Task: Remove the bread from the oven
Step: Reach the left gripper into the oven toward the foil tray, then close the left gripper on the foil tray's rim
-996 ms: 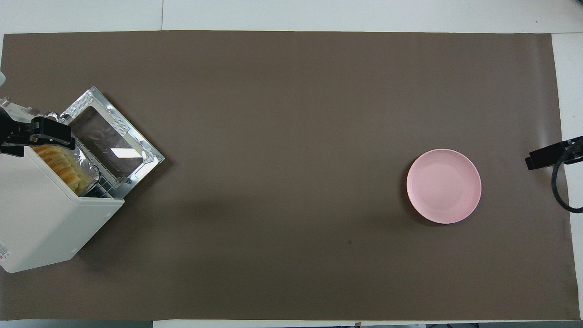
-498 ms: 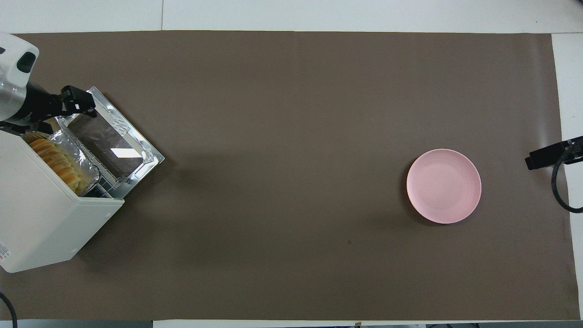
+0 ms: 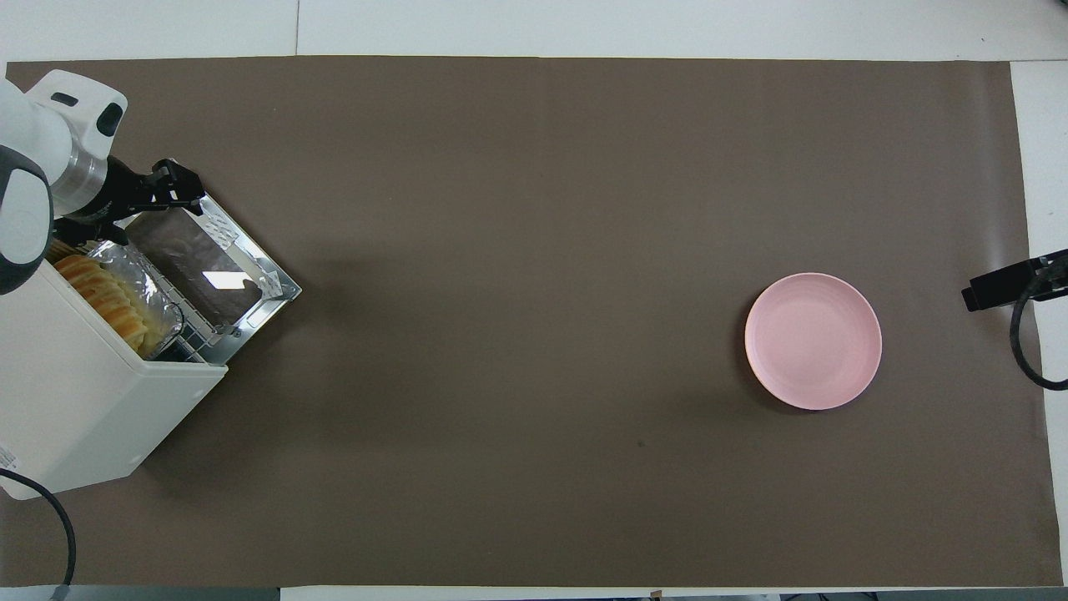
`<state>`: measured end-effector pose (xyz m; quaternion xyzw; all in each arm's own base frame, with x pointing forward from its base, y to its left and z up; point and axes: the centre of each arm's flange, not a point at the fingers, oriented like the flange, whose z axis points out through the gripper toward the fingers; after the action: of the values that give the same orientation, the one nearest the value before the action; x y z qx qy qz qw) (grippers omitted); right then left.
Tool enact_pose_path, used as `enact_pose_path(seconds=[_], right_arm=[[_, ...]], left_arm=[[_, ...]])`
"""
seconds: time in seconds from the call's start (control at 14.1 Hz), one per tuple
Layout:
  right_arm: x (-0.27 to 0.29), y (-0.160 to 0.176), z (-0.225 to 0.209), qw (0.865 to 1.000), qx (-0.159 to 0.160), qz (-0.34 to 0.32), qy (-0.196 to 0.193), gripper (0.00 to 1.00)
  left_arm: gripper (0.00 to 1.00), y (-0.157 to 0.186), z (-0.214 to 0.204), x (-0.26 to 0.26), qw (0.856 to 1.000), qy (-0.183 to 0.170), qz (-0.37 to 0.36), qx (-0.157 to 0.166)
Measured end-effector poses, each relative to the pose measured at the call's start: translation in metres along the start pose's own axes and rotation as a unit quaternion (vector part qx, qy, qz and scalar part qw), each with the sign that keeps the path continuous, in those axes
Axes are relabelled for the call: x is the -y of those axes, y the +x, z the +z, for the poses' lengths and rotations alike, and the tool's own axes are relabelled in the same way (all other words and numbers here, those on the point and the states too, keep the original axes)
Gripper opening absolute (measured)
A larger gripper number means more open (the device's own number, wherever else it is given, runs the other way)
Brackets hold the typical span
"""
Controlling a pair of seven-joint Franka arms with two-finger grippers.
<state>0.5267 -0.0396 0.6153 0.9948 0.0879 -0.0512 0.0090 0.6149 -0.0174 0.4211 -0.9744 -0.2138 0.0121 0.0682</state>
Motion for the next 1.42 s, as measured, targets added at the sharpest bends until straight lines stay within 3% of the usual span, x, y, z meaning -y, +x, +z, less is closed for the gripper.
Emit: enact_pose_path(seconds=[0.43, 0.5, 0.57, 0.64, 1.07, 1.21, 1.42], right_arm=[[0.0, 0.0, 0.0, 1.0, 0.0, 0.0, 0.0, 1.0], [0.0, 0.0, 0.0, 1.0, 0.0, 0.0, 0.0, 1.0], [0.0, 0.0, 0.0, 1.0, 0.0, 0.0, 0.0, 1.0], [0.0, 0.0, 0.0, 1.0, 0.0, 0.0, 0.0, 1.0], [0.0, 0.0, 0.0, 1.0, 0.0, 0.0, 0.0, 1.0], [0.0, 0.0, 0.0, 1.0, 0.0, 0.0, 0.0, 1.0], [0.0, 0.0, 0.0, 1.0, 0.0, 0.0, 0.0, 1.0]], left_arm=[[1.0, -0.011, 0.031, 0.003, 1.0, 0.026, -0.001, 0.01], [0.93, -0.01, 0.032, 0.003, 1.0, 0.025, -0.006, 0.006], [0.93, -0.011, 0.034, 0.002, 1.0, 0.023, -0.008, 0.003], [0.85, -0.012, 0.037, 0.002, 1.0, 0.023, -0.01, 0.003], [0.05, -0.016, 0.043, 0.002, 1.0, 0.029, -0.002, 0.002], [0.02, -0.017, 0.021, -0.02, 0.999, 0.019, 0.017, -0.019], [0.01, -0.052, -0.031, -0.118, 0.993, -0.007, 0.095, -0.066]])
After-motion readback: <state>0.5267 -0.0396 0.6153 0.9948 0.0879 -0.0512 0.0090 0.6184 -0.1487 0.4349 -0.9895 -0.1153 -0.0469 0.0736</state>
